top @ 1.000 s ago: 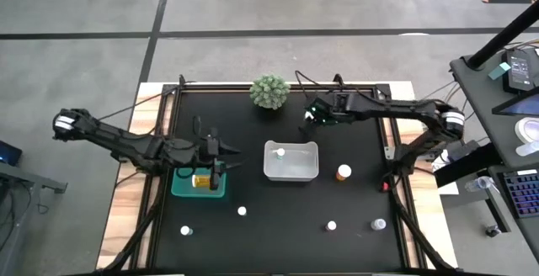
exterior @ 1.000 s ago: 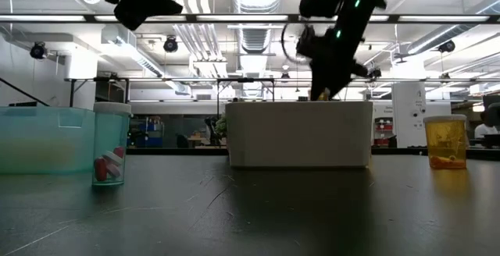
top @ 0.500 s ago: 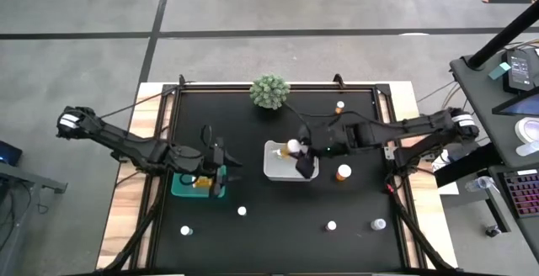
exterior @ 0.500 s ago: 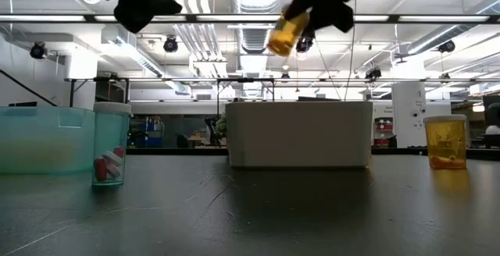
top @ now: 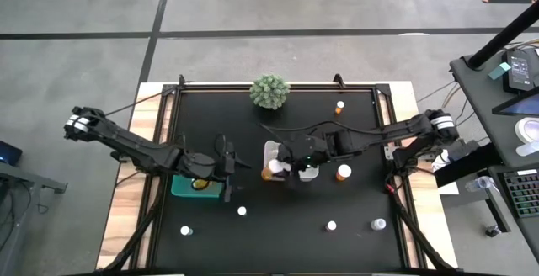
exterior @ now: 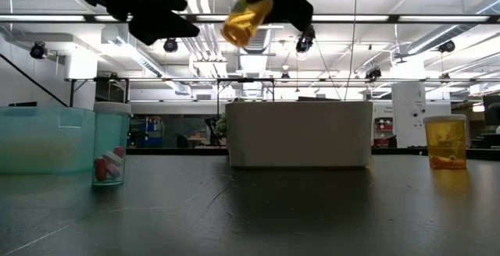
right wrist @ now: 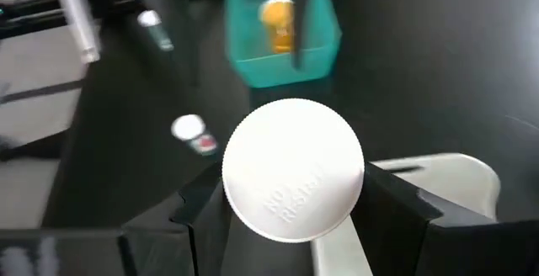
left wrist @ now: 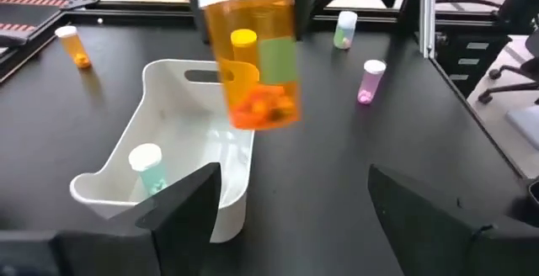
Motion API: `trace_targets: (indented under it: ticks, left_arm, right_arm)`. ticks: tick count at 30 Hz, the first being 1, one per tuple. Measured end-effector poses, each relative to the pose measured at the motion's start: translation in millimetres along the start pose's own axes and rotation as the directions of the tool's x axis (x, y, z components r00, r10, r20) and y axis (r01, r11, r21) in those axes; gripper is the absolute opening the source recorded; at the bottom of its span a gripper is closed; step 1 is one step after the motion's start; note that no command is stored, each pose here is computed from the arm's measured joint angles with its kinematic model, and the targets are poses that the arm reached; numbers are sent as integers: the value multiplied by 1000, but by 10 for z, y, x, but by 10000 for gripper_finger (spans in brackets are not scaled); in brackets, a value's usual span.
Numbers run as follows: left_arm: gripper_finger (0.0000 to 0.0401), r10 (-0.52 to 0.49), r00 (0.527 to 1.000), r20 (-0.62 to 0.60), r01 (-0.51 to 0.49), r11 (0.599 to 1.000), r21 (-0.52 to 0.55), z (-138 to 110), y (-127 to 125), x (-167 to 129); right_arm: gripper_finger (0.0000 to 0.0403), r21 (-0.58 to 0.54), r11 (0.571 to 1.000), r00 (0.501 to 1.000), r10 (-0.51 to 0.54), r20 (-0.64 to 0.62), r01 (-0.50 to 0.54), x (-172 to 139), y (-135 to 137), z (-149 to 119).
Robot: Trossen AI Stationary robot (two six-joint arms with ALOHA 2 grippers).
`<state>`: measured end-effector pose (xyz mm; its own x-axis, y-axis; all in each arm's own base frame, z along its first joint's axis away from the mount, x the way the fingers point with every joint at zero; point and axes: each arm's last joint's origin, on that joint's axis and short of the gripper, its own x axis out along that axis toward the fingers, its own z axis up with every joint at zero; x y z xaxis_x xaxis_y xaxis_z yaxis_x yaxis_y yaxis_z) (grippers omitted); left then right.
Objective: Pick and place medicine bottles into bin by pill shape (circle, oval)
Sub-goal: Put the orange capsule bottle into the blue bin
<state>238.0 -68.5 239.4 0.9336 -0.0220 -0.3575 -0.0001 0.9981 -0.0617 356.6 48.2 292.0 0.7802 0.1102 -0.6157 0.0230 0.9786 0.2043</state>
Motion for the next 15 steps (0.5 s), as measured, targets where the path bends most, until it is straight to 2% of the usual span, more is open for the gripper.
trace_targets:
  ticks: [2, 7, 15]
  left_arm:
    - [286, -10, 1000, 17, 10, 1000, -7, 6, -13, 41]
    - [286, -53, 998, 30, 54, 998, -31, -16, -47, 117]
    - [286, -69, 994, 79, 73, 996, -47, -16, -70, 199]
  right_arm:
    - [201, -34, 999, 999, 36, 1, -36, 23, 40, 41]
    - [201, -128, 990, 999, 54, 8, -53, 73, 123, 114]
    - [201, -185, 981, 998, 56, 15, -52, 71, 131, 151]
